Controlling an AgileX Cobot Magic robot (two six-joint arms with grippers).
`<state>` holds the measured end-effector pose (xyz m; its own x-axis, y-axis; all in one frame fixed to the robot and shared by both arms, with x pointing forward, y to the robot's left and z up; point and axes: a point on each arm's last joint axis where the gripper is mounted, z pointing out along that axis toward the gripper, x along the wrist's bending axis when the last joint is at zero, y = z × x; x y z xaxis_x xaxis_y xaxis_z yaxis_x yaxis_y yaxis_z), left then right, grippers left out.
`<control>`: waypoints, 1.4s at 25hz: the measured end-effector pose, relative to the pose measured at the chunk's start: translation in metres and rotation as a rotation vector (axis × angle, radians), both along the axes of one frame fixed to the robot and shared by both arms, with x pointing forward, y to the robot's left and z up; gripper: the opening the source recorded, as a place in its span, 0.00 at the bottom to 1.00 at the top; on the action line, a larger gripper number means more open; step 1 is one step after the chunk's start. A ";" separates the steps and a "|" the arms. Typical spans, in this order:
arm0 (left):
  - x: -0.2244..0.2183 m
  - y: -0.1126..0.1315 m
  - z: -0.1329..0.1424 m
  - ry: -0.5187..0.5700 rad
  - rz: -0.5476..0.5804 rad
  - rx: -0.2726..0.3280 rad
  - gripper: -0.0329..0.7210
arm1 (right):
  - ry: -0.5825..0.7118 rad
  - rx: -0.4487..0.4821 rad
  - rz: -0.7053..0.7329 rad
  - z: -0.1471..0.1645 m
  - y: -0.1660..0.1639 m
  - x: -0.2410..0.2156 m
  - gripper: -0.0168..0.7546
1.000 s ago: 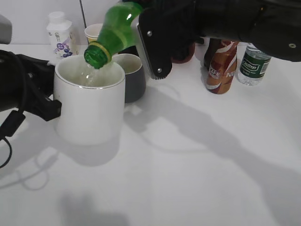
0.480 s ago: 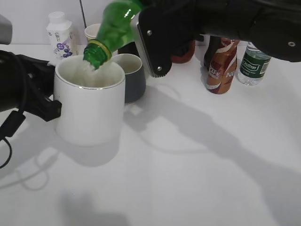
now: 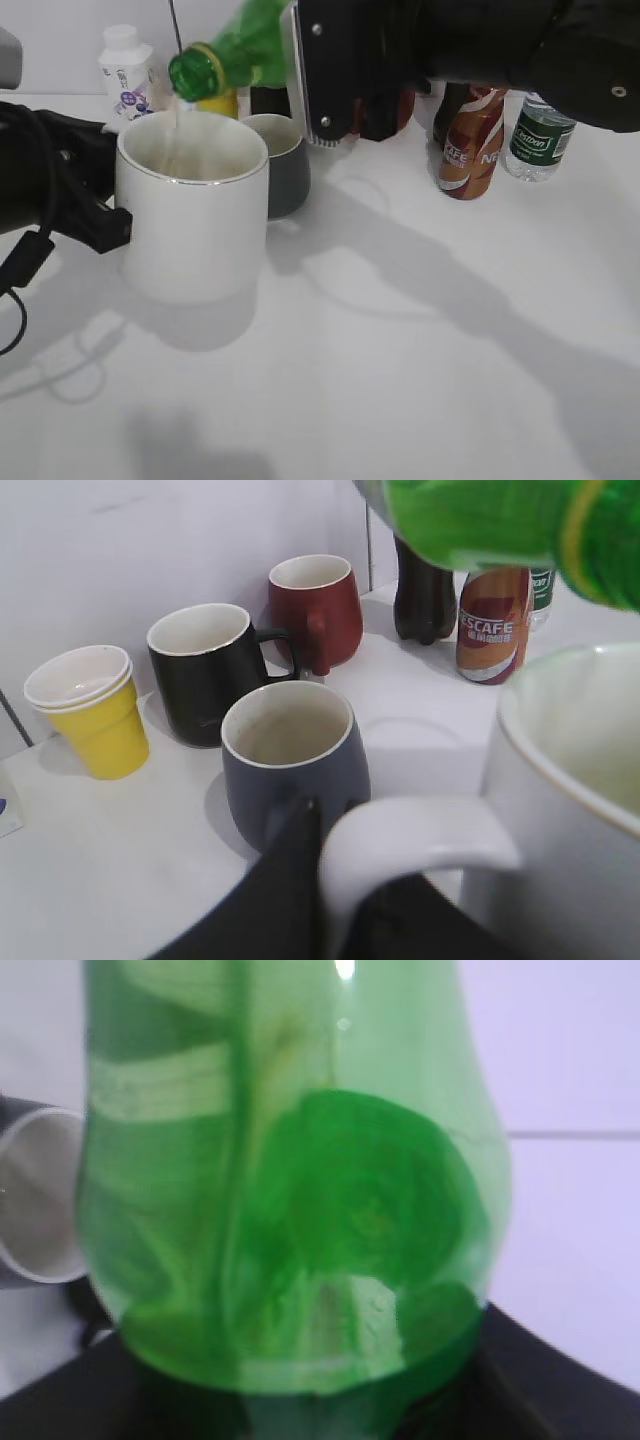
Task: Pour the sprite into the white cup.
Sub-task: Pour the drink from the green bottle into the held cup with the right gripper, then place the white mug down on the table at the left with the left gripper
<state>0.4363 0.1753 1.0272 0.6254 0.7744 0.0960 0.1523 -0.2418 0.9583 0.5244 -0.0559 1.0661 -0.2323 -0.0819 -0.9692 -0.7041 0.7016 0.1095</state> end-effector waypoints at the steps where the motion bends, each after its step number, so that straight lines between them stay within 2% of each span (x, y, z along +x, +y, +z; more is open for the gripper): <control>1: 0.000 0.000 0.000 -0.002 -0.001 -0.001 0.10 | 0.040 0.027 -0.016 -0.001 0.000 0.000 0.53; 9: 0.001 0.000 0.004 -0.034 -0.007 -0.028 0.10 | 0.299 0.223 -0.066 -0.009 0.000 -0.004 0.53; 11: 0.004 0.004 0.004 -0.040 0.013 -0.030 0.10 | 0.413 0.324 -0.090 -0.012 -0.001 -0.006 0.53; 16: 0.017 0.027 0.006 -0.056 0.119 -0.041 0.10 | 0.748 0.659 -0.186 -0.006 -0.003 -0.011 0.53; 20: 0.036 0.050 0.003 -0.086 0.244 -0.136 0.10 | 0.896 0.861 -0.227 0.009 -0.012 -0.011 0.53; 23: 0.052 0.063 -0.004 -0.131 0.318 -0.204 0.10 | 0.975 0.971 -0.264 0.011 -0.023 -0.007 0.53; 28: 0.076 0.069 -0.029 -0.236 0.371 -0.186 0.10 | 1.080 1.031 -0.319 -0.012 -0.038 -0.010 0.53; 35: 0.106 0.080 -0.077 -0.215 0.429 -0.177 0.10 | 1.137 1.008 -0.350 -0.032 -0.046 -0.025 0.53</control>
